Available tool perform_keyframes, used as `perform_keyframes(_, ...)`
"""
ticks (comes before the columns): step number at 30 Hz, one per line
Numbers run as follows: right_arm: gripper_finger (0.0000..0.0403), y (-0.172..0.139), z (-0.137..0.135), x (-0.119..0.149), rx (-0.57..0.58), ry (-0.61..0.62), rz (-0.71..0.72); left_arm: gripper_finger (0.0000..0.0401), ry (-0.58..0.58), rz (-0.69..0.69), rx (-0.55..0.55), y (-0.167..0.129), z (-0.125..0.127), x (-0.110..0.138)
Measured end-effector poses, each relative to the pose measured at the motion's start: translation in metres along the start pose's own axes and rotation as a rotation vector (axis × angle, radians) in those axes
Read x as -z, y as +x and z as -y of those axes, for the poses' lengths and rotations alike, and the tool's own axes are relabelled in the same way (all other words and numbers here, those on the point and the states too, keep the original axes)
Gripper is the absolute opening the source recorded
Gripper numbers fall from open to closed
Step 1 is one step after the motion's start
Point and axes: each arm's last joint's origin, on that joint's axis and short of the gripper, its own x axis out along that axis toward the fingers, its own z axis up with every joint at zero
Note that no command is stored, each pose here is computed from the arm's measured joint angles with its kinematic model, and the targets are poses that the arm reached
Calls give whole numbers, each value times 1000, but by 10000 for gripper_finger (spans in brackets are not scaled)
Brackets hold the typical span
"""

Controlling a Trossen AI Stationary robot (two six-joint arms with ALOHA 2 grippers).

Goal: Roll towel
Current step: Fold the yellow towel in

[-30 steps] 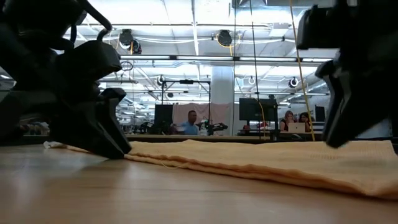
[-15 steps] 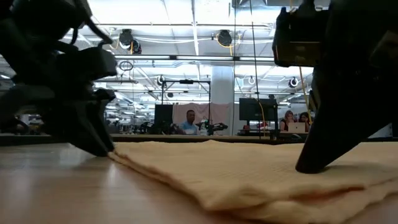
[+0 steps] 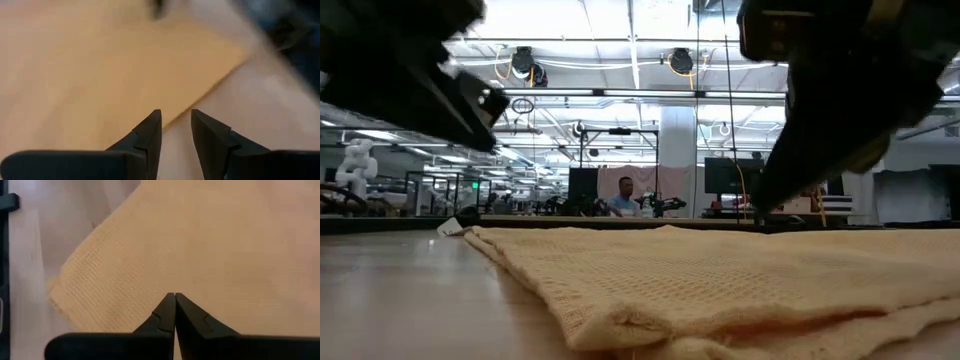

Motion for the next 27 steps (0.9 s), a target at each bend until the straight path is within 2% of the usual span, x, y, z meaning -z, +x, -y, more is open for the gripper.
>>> perform_keyframes(4, 0, -16, 7, -8, 45, -35, 9, 112, 134, 105, 60, 16, 26, 1)
perform_keyframes(8, 0, -25, 13, -10, 119, -59, 22, 116, 193, 93, 17, 39, 39, -4)
perform_keyframes(16, 0, -30, 13, -5, 103, -72, -42, 151, 346, 95, 25, 83, 57, -21)
perform_keyframes(19, 0, -32, 11, -3, 102, -61, -46, 154, 342, 55, -19, 97, 57, -21)
perform_keyframes(23, 0, -32, 10, -2, 97, -54, -42, 140, 250, -65, -171, 107, 39, -10)
perform_keyframes(27, 0, -35, 17, 6, 148, -116, -140, 112, 204, -211, -196, 106, 26, 1)
